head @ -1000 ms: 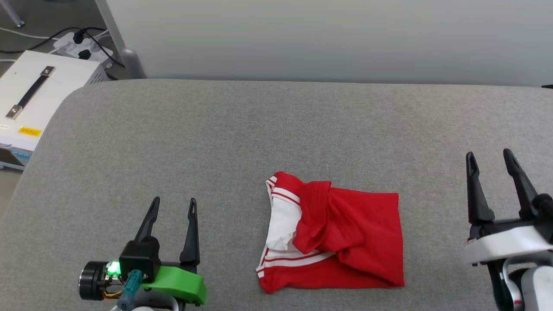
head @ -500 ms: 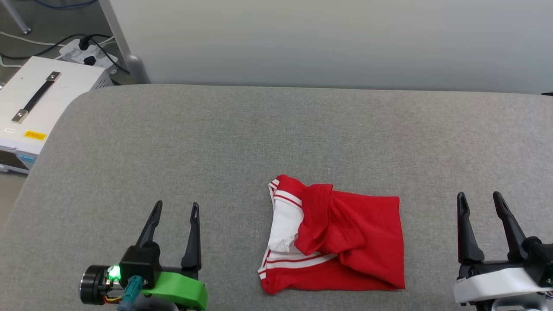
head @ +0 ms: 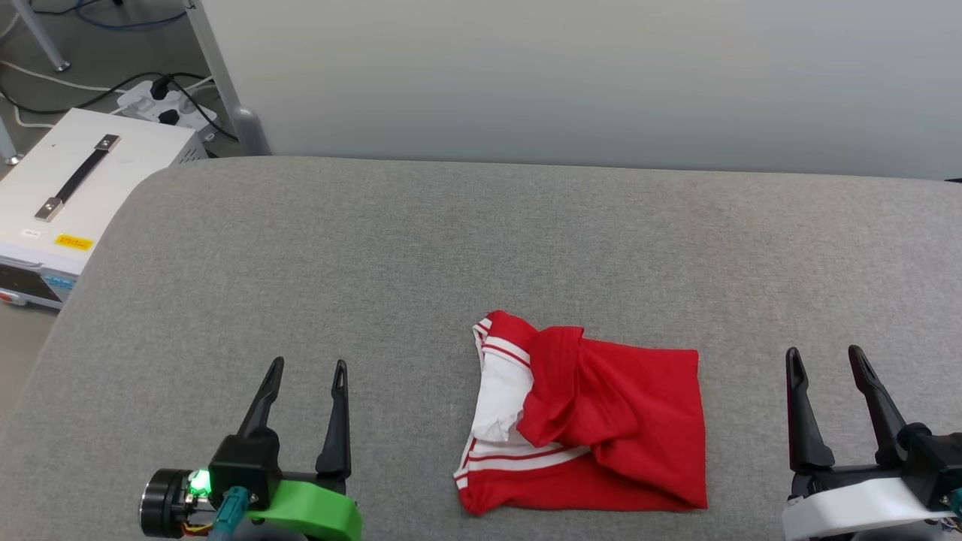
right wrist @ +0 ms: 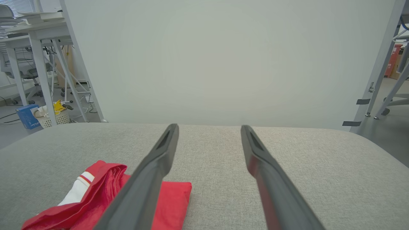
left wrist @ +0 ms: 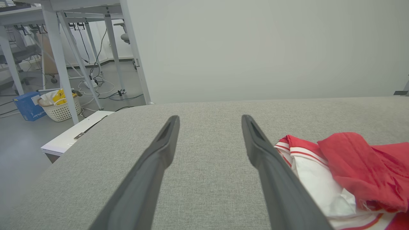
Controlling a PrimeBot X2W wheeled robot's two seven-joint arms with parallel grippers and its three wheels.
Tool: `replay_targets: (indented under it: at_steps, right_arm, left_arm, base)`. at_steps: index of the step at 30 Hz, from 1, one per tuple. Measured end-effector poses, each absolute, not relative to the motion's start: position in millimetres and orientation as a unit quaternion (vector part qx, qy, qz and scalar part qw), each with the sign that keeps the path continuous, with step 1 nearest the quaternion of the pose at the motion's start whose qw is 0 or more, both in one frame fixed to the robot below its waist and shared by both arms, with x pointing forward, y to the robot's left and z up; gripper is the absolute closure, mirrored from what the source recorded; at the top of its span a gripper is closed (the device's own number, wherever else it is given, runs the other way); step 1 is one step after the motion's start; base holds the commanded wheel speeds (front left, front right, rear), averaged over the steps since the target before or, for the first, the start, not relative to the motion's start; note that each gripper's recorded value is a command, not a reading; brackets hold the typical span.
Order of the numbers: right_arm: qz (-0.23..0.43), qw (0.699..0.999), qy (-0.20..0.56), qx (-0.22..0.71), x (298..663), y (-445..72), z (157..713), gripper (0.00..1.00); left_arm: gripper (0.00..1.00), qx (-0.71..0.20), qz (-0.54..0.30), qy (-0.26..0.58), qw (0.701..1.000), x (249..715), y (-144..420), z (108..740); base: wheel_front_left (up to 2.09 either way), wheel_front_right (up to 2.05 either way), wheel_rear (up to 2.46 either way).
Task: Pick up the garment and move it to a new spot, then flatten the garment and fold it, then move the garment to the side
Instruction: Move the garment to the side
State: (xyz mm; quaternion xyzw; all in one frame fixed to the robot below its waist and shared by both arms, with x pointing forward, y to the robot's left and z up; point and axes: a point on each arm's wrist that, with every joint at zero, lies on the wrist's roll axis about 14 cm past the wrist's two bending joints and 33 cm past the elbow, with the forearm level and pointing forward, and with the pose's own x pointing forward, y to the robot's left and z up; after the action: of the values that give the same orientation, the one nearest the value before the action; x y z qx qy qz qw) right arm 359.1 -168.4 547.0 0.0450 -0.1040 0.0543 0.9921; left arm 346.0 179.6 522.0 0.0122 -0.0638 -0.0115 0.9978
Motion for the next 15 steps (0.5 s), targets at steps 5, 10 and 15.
replay_targets:
  at_steps: [5, 10, 15]
  right_arm:
    - [0.053, 0.993, -0.103, 0.033, 359, -170, 546, 0.0]
    - [0.058, 0.991, -0.121, 0.011, 378, -181, 561, 0.0]
    - [0.101, 0.993, -0.061, -0.017, 412, -183, 563, 0.0]
  left_arm:
    - [0.0, 0.012, -0.01, -0.063, 0.998, 345, 180, 522]
    - [0.0, 0.012, -0.011, -0.058, 0.998, 347, 180, 518]
    - [0.0, 0.011, -0.01, -0.05, 0.999, 348, 180, 513]
  base:
    - [0.0, 0.0, 0.0]
    - [0.0, 0.0, 0.0]
    - [0.0, 0.0, 0.0]
